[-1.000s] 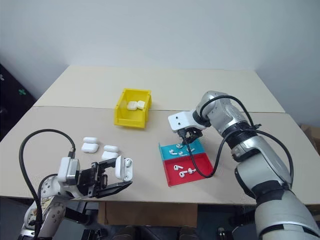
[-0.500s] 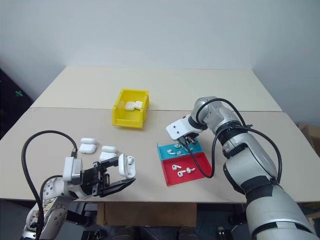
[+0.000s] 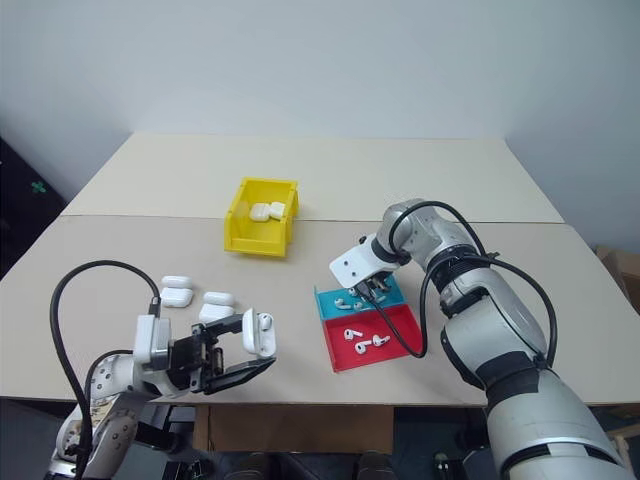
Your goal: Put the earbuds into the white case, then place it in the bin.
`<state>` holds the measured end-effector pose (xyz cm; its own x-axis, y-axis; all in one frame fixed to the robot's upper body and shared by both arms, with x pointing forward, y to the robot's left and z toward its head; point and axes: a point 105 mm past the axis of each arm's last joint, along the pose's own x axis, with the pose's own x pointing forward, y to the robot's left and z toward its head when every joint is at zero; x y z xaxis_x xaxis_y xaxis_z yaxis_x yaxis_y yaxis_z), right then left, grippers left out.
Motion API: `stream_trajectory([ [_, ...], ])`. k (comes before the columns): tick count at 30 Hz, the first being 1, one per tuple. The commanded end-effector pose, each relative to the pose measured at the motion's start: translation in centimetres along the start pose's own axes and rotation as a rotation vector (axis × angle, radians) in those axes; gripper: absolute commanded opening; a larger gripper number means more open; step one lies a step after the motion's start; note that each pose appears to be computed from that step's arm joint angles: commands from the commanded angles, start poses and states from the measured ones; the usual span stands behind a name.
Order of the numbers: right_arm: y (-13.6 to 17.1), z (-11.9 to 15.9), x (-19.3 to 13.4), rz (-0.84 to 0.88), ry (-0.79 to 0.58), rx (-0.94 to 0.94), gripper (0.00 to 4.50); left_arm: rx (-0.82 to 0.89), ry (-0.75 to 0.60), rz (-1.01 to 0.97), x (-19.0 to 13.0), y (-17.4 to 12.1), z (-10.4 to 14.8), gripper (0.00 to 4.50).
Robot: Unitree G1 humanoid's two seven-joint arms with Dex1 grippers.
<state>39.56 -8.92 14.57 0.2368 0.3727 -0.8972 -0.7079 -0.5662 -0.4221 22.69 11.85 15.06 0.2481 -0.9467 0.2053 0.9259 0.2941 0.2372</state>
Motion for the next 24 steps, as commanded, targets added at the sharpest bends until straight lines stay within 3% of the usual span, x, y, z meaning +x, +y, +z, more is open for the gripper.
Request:
stream_trajectory([
  [1, -0.80, 0.38, -0.63, -0.023, 0.002, -0.032, 1.68, 0.056, -0.034, -0.012, 0.40, -0.21, 1.09, 2.78],
  [24, -0.63, 0.35, -0.07, -0.010, 0.016, -0.055, 1.68, 0.062, -0.030, -0.004, 0.56, -0.09, 0.94, 2.78],
])
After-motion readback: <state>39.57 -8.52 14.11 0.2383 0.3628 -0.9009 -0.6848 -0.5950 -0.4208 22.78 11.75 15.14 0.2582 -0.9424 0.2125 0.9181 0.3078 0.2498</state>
